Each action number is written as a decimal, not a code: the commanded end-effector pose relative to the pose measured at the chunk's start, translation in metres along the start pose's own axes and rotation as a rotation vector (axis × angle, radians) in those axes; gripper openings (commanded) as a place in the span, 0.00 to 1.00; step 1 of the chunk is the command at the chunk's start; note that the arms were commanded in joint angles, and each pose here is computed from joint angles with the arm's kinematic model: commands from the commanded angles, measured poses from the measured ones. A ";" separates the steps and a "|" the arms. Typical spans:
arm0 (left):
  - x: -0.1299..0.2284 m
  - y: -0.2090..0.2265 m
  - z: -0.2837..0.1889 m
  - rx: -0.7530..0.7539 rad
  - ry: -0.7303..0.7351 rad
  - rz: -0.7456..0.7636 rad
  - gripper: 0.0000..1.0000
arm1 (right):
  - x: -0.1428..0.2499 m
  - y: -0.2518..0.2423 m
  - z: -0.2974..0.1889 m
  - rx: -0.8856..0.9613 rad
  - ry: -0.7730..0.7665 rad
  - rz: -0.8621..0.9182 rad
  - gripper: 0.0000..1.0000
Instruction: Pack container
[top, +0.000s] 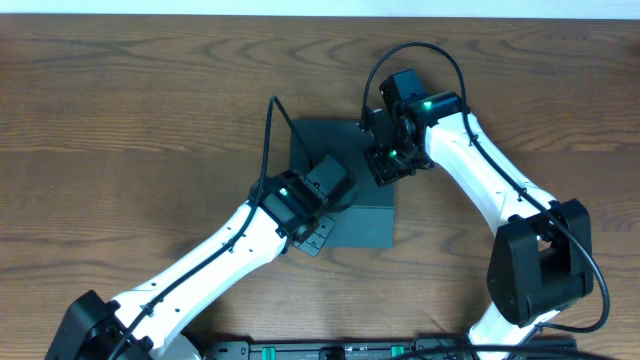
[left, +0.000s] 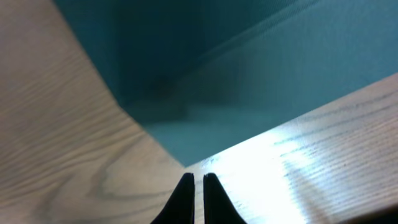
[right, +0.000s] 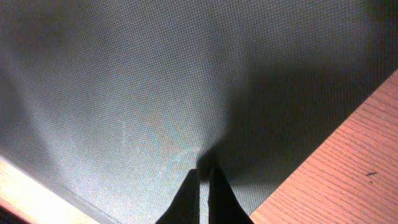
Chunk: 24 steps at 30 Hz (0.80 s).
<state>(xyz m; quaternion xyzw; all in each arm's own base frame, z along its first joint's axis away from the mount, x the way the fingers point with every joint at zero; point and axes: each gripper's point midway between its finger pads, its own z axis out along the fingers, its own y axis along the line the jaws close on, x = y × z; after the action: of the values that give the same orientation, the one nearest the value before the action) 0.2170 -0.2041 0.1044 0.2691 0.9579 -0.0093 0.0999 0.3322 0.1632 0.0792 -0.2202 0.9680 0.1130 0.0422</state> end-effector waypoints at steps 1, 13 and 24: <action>0.007 -0.008 0.012 0.044 0.006 -0.014 0.06 | 0.018 -0.018 0.018 0.054 0.079 0.040 0.01; 0.012 -0.010 0.050 0.060 -0.048 -0.043 0.06 | 0.022 -0.017 0.018 0.053 0.096 0.050 0.01; -0.015 0.013 0.074 -0.056 -0.204 -0.081 0.06 | 0.028 -0.014 0.018 0.044 0.121 0.053 0.01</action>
<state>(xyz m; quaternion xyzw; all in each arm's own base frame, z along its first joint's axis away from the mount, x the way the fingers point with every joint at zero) 0.2378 -0.2177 0.0408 0.2426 0.9504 -0.0478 0.1885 0.3285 0.1619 0.0789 -0.2156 0.9693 0.1131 0.0336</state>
